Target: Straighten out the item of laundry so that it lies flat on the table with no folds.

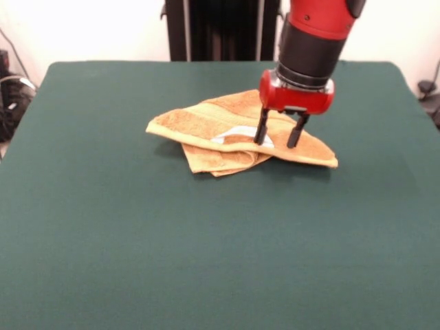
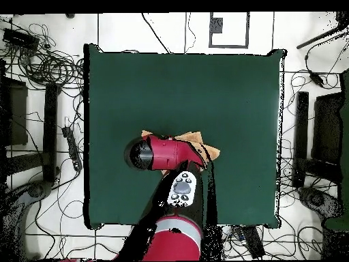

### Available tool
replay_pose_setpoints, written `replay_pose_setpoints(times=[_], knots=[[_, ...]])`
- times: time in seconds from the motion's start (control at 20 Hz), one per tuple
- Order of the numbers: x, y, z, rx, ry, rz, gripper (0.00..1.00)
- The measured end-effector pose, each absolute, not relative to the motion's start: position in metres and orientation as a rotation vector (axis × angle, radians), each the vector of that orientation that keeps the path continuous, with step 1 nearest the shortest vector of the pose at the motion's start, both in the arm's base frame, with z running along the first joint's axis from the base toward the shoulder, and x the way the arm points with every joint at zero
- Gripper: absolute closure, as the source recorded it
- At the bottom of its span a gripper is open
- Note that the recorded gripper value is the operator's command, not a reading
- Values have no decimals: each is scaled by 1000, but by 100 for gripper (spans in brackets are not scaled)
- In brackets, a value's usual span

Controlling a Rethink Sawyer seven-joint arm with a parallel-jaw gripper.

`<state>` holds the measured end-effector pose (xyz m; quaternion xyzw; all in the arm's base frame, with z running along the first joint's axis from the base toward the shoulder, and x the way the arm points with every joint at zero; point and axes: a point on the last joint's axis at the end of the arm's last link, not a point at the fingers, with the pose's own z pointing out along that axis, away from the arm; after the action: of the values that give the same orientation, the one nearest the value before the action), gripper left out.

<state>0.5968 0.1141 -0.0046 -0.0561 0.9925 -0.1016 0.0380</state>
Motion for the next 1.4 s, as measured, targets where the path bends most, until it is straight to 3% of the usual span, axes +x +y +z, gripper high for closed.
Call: replay_pose_setpoints(times=[0.95,1.4], knots=[[600,97,-2,-136,3037,-329,0],[593,91,-32,-151,3000,-337,0]])
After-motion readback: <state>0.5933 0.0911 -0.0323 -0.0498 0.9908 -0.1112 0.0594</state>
